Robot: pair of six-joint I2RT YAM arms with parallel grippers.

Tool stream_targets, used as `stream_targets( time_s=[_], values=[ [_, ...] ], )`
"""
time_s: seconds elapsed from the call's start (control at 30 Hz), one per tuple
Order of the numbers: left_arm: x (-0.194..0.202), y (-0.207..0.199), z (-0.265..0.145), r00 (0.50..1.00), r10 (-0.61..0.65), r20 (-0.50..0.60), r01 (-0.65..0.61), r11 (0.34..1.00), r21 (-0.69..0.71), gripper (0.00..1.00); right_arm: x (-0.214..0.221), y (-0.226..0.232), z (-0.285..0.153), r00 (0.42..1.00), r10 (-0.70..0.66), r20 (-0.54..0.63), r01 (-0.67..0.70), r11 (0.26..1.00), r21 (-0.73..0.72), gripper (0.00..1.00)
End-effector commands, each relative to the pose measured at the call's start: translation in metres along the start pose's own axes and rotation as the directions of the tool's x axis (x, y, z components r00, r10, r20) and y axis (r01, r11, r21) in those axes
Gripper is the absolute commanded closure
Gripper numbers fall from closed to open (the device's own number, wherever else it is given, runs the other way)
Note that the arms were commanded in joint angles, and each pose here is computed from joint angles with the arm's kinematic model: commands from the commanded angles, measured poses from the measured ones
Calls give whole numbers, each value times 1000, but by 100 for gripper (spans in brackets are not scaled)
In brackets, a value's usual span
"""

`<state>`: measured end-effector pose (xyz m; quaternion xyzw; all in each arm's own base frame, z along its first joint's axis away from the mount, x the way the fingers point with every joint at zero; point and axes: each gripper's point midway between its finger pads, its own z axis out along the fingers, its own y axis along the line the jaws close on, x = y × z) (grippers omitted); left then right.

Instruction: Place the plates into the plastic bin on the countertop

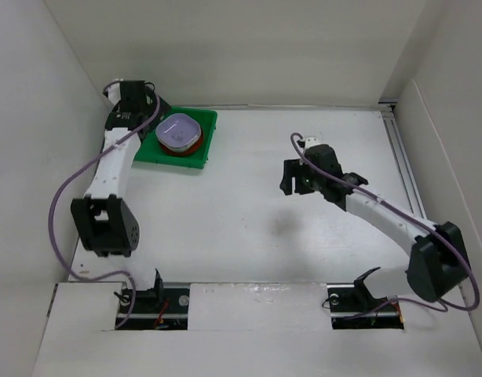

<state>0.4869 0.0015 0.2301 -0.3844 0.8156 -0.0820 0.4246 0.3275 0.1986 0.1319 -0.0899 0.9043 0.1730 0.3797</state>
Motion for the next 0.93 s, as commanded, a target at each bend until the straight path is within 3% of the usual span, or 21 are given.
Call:
stream_targets(
  time_s=[0.0, 0.07, 0.13, 0.27, 0.37, 0.4, 0.5, 0.67, 0.9],
  values=[
    [-39, -25, -93, 987, 19, 159, -40, 991, 127, 0, -59, 24, -58, 981, -37, 188, 34, 999, 16, 26],
    [-35, -14, -127, 983, 50, 179, -81, 982, 168, 0, -75, 29, -91, 965, -43, 260, 36, 999, 33, 26],
    [-25, 4, -157, 978, 78, 195, -116, 974, 192, 0, -86, 32, -129, 948, -53, 314, 37, 998, 56, 12],
    [-3, 40, -201, 959, 160, 232, -214, 950, 228, 0, -93, 34, -190, 917, -59, 395, 38, 997, 61, 10],
    [24, 73, -212, 948, 203, 244, -260, 938, 229, 0, -84, 26, -218, 907, -72, 414, 46, 996, 73, 9],
    [25, 82, -237, 939, 176, 296, -257, 930, 262, 0, -85, 21, -237, 889, -57, 454, 32, 998, 62, 0],
    [39, 112, -264, 927, 124, 355, -233, 930, 285, 0, -78, 12, -266, 867, -48, 496, 30, 999, 45, 0],
    [37, 131, -312, 894, 25, 448, -203, 913, 354, 0, -62, 5, -279, 873, -61, 483, 51, 998, 33, 0],
    [48, 131, -297, 924, 65, 377, -199, 923, 329, 0, -59, -3, -293, 861, -56, 506, 37, 998, 47, 0]
  ],
)
